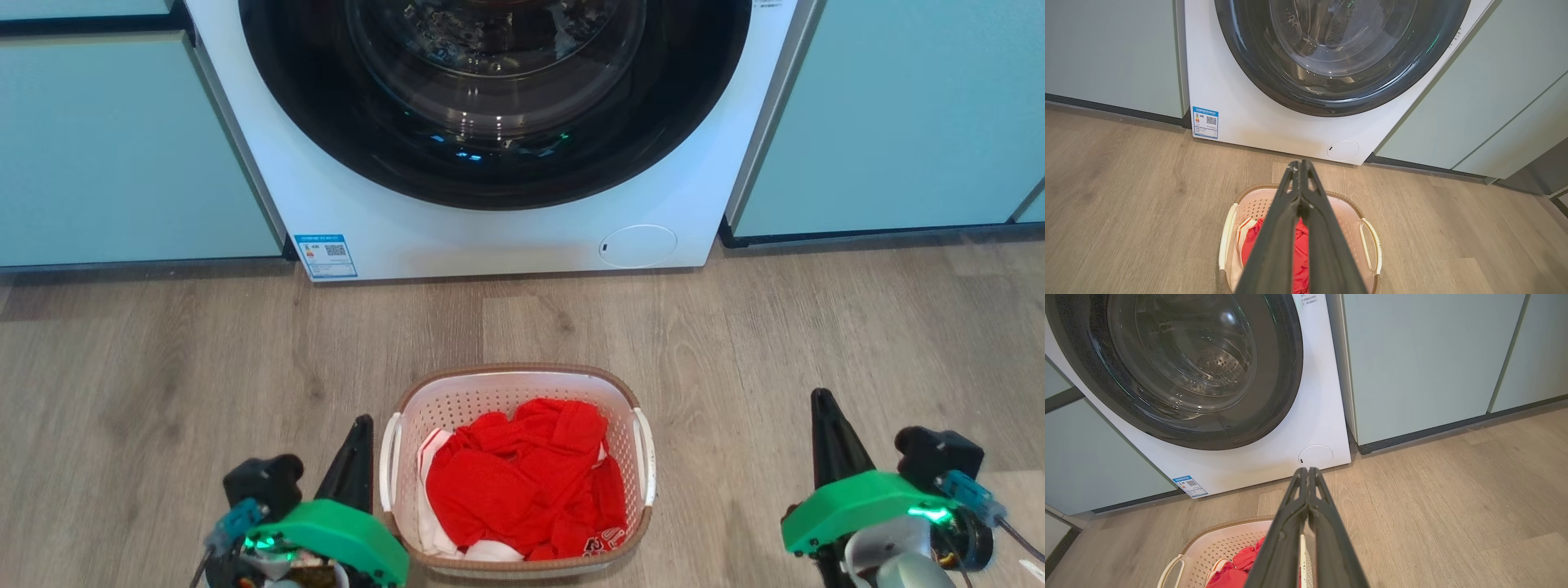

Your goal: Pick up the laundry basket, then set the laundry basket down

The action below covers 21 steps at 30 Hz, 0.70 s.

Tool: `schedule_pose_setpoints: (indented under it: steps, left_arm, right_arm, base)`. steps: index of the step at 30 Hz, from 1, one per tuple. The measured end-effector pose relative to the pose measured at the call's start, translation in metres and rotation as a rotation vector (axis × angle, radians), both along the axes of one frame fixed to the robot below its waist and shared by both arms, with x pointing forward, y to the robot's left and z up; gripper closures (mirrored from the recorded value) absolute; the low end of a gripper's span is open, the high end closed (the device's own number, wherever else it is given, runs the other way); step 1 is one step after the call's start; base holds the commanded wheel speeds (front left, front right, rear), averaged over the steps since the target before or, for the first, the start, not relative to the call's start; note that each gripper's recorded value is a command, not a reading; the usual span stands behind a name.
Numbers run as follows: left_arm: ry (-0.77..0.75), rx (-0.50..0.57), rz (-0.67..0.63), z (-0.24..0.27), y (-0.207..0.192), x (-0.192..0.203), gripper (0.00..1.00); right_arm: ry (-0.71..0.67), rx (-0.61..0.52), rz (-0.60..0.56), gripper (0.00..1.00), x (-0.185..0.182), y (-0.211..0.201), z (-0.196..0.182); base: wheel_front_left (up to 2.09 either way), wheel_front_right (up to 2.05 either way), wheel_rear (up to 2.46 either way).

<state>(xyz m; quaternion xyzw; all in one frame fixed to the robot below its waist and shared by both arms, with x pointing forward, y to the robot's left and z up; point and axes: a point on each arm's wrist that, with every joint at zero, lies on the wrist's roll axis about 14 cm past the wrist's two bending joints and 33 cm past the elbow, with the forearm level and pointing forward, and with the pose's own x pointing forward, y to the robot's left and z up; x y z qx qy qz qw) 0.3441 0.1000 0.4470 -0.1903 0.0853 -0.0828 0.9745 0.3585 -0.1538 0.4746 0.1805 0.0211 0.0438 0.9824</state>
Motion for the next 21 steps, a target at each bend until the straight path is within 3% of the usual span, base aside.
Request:
schedule_pose_setpoints:
  steps: [21]
  left_arm:
    - [0.064, -0.195, 0.084, -0.001, 0.018, 0.007, 1.00]
  right_arm:
    - [0.045, 0.211, -0.058, 1.00, 0.002, -0.011, -0.003]
  base:
    - [0.00, 0.00, 0.00]
